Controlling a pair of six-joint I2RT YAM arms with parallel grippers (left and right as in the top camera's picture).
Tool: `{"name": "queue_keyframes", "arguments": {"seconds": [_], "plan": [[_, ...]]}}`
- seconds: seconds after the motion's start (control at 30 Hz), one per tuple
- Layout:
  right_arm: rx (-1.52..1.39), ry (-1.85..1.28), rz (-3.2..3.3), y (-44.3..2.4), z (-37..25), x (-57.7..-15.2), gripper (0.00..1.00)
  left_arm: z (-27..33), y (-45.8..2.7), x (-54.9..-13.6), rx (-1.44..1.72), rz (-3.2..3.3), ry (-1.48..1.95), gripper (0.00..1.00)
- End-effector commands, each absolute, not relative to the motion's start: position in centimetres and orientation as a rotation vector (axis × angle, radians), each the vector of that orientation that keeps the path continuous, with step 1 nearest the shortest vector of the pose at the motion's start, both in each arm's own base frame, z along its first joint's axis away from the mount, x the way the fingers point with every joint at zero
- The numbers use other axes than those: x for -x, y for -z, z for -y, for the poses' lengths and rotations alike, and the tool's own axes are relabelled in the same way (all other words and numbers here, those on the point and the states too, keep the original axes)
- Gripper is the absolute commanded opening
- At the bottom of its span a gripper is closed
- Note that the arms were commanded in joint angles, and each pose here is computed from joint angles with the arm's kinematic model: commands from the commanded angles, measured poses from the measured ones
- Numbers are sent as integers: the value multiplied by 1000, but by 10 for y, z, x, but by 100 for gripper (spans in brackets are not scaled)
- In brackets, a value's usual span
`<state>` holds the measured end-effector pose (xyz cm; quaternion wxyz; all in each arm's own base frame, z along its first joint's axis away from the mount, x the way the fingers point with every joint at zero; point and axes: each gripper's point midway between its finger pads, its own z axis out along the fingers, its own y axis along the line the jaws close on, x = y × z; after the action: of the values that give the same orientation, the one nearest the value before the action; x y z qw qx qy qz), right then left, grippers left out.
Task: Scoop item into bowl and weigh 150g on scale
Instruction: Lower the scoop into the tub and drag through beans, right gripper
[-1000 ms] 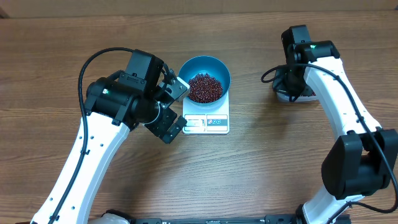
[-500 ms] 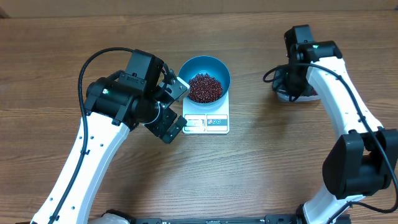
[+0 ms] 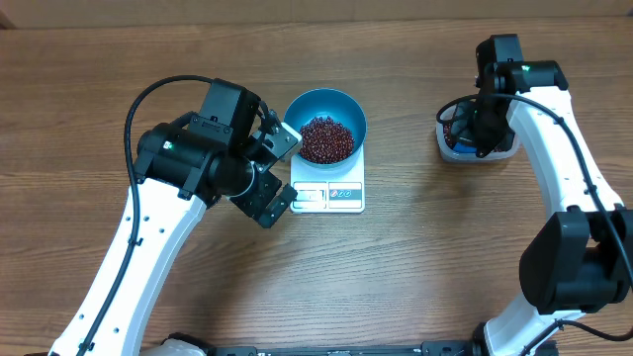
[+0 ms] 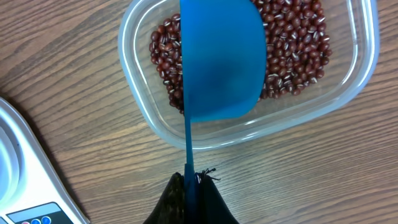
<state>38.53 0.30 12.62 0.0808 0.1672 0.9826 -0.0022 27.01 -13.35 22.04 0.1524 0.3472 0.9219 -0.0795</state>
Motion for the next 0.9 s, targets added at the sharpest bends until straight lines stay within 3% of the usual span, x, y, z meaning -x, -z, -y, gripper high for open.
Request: {"name": "queue_keyframes", "arguments": {"seconds": [0.0,0.87], "plan": [[-512,7,-2872,-142,6,-400,4,134,-223,-268,-1019,-2622,243,99],[-351,-413,-2839,-163,-16,-411,4,134,-223,-268,-1019,-2622,242,100]]}}
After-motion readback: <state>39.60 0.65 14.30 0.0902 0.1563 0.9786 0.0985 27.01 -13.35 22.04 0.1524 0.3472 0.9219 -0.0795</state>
